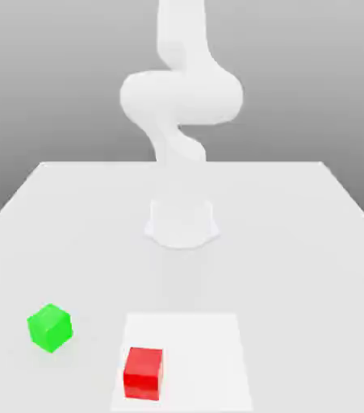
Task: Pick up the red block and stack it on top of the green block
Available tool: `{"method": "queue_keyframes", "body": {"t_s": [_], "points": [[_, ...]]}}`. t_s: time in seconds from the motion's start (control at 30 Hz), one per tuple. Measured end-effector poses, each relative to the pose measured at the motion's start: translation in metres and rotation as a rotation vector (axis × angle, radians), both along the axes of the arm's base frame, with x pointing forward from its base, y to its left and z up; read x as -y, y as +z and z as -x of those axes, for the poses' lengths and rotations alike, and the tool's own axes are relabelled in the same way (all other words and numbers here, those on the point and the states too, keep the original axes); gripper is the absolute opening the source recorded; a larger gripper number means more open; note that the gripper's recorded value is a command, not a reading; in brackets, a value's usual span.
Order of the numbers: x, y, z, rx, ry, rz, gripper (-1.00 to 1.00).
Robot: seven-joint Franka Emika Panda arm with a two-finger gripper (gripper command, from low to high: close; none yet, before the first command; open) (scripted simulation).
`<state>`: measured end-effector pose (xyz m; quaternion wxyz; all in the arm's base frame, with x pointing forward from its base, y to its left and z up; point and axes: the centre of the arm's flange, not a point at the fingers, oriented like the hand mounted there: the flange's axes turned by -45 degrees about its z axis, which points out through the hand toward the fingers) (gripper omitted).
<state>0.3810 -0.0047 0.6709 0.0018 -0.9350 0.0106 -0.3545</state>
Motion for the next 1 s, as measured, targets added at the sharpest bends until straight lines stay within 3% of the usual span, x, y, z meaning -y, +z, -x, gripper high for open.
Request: {"method": "queue_keyframes", "body": {"t_s": [0.2, 0.4, 0.77, 0.93, 0.97, 1.0], "points": [[0.013, -0.109, -0.065, -0.184, -0.019, -0.005, 0.0], [0.027, -0.226, -0.099, -0.363, -0.039, -0.013, 0.0], [0.049, -0.441, -0.083, -0.691, -0.076, -0.032, 0.0], [0.05, -0.509, -0.077, -0.723, -0.079, -0.034, 0.0], [0.05, -0.52, -0.077, -0.724, -0.079, -0.034, -1.0], [0.05, -0.52, -0.077, -0.724, -0.079, -0.034, -1.0]]}}
